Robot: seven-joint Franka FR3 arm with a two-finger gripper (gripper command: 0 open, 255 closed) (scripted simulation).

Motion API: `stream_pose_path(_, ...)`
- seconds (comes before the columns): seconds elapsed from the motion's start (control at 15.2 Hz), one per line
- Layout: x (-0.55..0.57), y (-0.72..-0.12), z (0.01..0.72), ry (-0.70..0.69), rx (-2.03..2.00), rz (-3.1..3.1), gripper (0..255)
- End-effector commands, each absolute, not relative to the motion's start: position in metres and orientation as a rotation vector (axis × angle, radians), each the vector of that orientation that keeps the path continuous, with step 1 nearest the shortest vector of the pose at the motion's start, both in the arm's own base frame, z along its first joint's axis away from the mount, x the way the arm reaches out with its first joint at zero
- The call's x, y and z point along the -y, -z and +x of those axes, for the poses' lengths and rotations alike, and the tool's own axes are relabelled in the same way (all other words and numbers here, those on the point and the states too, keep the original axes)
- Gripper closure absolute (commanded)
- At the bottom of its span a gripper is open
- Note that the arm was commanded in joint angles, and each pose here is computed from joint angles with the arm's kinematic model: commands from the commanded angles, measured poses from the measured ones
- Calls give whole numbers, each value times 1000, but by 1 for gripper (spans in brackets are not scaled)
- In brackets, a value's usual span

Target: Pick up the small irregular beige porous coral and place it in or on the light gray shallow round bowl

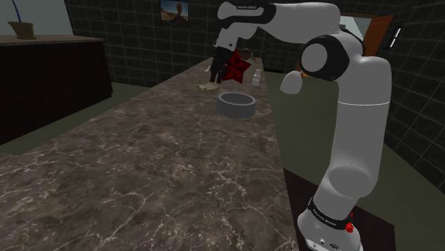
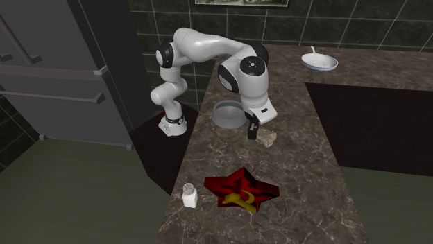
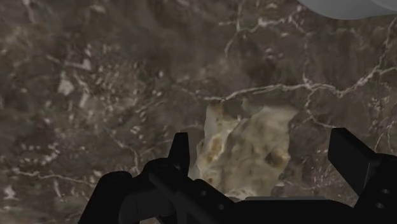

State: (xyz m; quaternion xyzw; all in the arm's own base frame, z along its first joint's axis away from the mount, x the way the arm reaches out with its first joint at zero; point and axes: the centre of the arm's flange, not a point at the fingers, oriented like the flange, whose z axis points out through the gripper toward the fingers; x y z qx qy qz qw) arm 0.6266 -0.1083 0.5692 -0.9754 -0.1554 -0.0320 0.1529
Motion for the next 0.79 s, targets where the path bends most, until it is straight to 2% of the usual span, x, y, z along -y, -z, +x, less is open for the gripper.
stream_pose_path(0.0, 107, -566, 626, 92, 446, -2798, 0)
stream_pose_path(0.4, 107, -566, 626, 92, 446, -2798, 0)
stream_pose_path(0.46, 107, -566, 626, 92, 446, -2798, 255)
stream_pose_path(0.73, 107, -566, 626, 92, 446, -2798, 255)
